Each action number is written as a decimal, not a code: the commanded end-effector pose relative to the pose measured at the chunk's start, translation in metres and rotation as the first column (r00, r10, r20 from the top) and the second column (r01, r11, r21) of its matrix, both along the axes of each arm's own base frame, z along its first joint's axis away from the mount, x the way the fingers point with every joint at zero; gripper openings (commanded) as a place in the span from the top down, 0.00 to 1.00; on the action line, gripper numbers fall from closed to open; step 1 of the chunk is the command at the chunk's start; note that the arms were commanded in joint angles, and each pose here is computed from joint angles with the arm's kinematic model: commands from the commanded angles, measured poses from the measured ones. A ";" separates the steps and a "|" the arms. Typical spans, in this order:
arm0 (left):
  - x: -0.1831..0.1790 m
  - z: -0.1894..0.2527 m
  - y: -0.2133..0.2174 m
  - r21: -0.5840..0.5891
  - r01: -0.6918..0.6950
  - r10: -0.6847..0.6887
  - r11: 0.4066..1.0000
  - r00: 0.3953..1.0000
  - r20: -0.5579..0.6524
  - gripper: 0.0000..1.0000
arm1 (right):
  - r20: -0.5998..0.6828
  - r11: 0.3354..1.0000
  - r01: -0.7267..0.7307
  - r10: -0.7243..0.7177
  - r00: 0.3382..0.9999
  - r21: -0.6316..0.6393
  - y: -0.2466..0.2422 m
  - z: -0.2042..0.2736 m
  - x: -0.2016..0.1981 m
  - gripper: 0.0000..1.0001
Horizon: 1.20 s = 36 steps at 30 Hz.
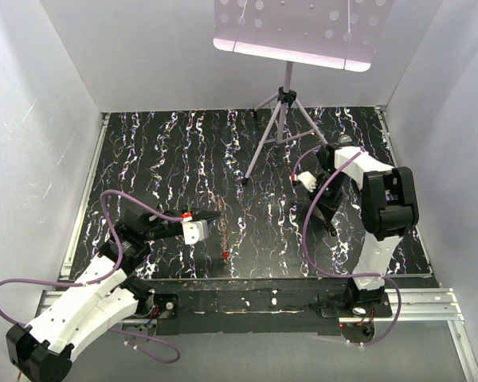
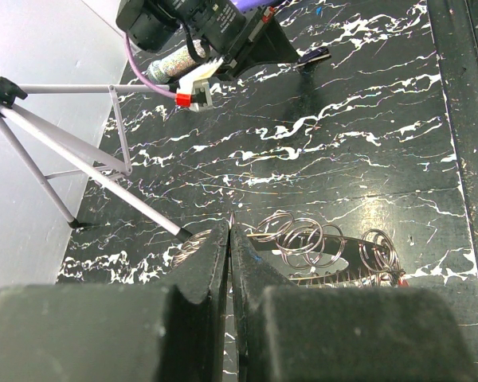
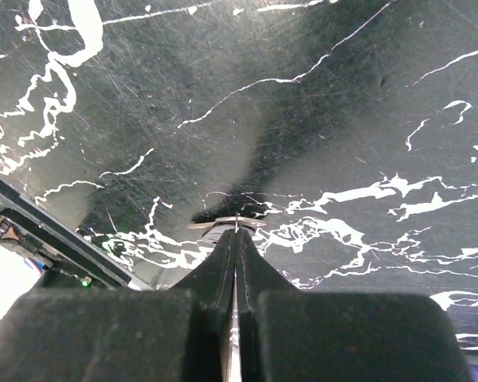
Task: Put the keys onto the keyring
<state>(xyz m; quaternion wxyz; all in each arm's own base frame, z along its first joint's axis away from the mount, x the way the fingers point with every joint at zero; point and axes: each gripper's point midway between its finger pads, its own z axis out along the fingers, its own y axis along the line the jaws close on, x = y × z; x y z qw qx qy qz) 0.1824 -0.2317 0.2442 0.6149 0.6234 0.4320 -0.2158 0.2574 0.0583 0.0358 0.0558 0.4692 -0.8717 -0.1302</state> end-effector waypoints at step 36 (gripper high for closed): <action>-0.002 0.020 -0.001 -0.036 0.009 -0.007 0.999 0.999 0.052 1.00 | -0.136 0.989 -0.062 0.044 0.990 -0.133 -0.002 0.003 -0.003 0.85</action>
